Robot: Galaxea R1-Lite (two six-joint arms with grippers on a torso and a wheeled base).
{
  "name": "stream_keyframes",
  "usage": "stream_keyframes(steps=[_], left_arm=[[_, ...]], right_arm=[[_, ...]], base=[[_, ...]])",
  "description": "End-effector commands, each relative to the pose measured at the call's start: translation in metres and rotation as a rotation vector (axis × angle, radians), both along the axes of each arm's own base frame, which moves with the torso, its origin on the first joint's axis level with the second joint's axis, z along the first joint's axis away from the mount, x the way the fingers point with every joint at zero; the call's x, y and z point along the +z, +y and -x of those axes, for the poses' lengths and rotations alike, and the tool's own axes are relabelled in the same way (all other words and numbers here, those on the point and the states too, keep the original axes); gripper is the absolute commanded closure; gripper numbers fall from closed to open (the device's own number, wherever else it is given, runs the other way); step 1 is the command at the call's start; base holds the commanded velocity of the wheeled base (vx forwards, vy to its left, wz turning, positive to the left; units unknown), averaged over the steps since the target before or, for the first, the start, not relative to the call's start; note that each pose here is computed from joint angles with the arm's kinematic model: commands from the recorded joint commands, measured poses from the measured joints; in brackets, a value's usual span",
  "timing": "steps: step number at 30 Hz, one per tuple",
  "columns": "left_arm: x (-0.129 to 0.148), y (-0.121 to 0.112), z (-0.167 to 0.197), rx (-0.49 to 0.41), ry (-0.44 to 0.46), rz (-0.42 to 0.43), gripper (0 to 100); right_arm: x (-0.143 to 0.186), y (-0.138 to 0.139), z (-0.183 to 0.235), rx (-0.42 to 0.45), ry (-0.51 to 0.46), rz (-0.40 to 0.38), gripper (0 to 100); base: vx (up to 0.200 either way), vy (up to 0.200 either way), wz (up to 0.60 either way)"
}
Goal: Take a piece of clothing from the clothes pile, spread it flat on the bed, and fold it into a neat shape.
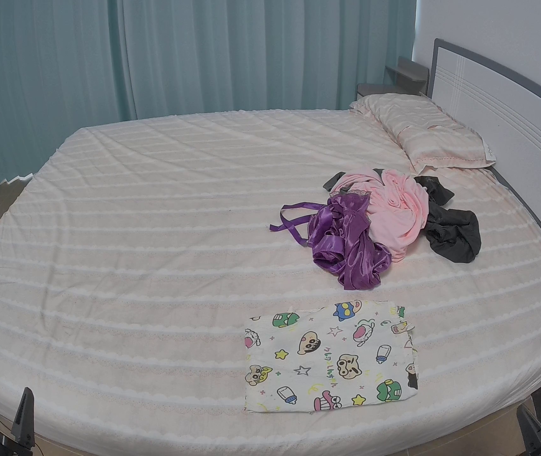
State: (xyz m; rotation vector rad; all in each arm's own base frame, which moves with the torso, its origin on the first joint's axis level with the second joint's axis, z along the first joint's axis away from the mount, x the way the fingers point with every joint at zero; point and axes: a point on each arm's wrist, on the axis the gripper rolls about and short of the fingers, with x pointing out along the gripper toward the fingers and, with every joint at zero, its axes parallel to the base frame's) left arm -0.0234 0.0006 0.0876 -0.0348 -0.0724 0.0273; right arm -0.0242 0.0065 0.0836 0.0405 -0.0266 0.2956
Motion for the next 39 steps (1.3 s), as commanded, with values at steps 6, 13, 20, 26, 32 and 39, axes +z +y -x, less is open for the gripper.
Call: stream_keyframes(steps=[6, 13, 20, 26, 32, 39], left_arm=[[-0.0052, 0.0000, -0.0004, 0.001, 0.004, 0.000, 0], [-0.0052, -0.0004, -0.0004, -0.014, 0.005, -0.030, 0], [-0.0052, -0.0003, -0.0004, -0.013, 0.005, -0.023, 0], [-0.0052, -0.0003, -0.0004, -0.014, 0.005, -0.010, 0], [-0.0053, -0.0003, -0.0004, -0.013, 0.006, -0.009, 0], [-0.0052, -0.0006, -0.0004, -0.024, 0.005, -0.019, 0]], right_arm=[[-0.0026, 0.0007, 0.0004, 0.034, -0.003, -0.009, 0], [-0.0022, 0.0009, 0.0007, 0.045, 0.017, -0.064, 0], [-0.0022, 0.0009, 0.0007, 0.044, 0.018, -0.069, 0], [-0.0020, 0.0009, 0.0007, 0.043, 0.021, -0.067, 0], [-0.0021, 0.0009, 0.0008, 0.043, 0.023, -0.065, 0], [-0.0021, 0.0009, 0.0008, 0.043, 0.023, -0.065, 0]], base=[[0.000, 0.000, 0.00], [0.000, 0.000, 0.00], [0.000, 0.000, 0.00], [0.000, 0.000, 0.00], [0.000, 0.000, 0.00], [0.000, 0.000, 0.00]])
